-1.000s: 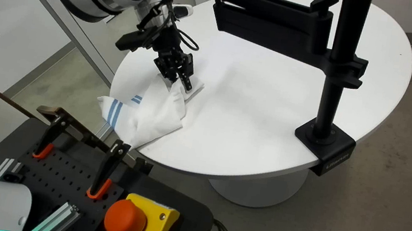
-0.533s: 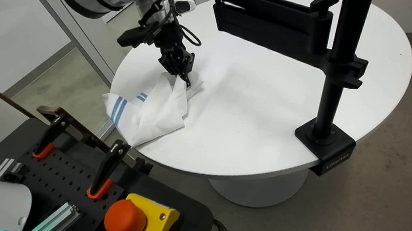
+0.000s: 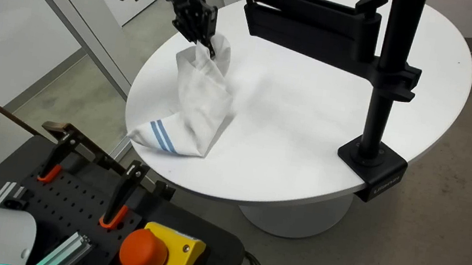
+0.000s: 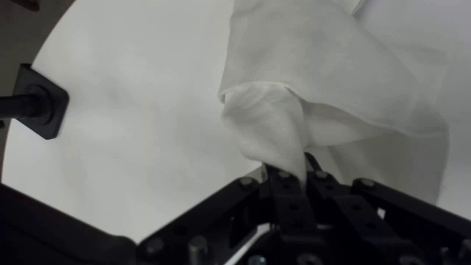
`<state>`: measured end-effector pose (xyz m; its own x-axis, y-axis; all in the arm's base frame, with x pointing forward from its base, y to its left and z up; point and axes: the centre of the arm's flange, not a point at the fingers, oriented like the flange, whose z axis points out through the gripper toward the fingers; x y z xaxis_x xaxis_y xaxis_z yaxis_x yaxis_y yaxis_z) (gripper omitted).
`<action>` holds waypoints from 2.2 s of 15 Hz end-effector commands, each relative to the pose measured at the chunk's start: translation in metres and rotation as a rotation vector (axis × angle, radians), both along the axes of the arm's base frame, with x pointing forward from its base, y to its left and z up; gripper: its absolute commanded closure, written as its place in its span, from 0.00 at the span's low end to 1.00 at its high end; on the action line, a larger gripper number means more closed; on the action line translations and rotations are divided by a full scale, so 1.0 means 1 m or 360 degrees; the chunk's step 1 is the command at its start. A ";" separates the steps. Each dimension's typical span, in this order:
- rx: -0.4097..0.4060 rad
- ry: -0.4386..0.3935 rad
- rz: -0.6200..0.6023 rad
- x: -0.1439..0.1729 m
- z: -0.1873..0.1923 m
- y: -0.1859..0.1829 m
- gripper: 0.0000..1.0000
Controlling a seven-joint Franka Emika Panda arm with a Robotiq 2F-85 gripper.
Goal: Hang the towel on the stand
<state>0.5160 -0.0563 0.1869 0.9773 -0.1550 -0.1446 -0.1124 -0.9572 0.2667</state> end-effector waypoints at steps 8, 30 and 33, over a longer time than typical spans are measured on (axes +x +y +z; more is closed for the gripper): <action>0.0067 -0.0031 -0.0142 -0.053 0.157 -0.014 0.99; 0.0132 -0.0440 -0.0761 -0.093 0.317 -0.166 0.99; 0.0108 -0.0447 -0.0868 -0.081 0.312 -0.188 0.99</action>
<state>0.4130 -0.2242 0.4980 0.8064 -0.5860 0.0799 -0.5914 -0.8001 0.1001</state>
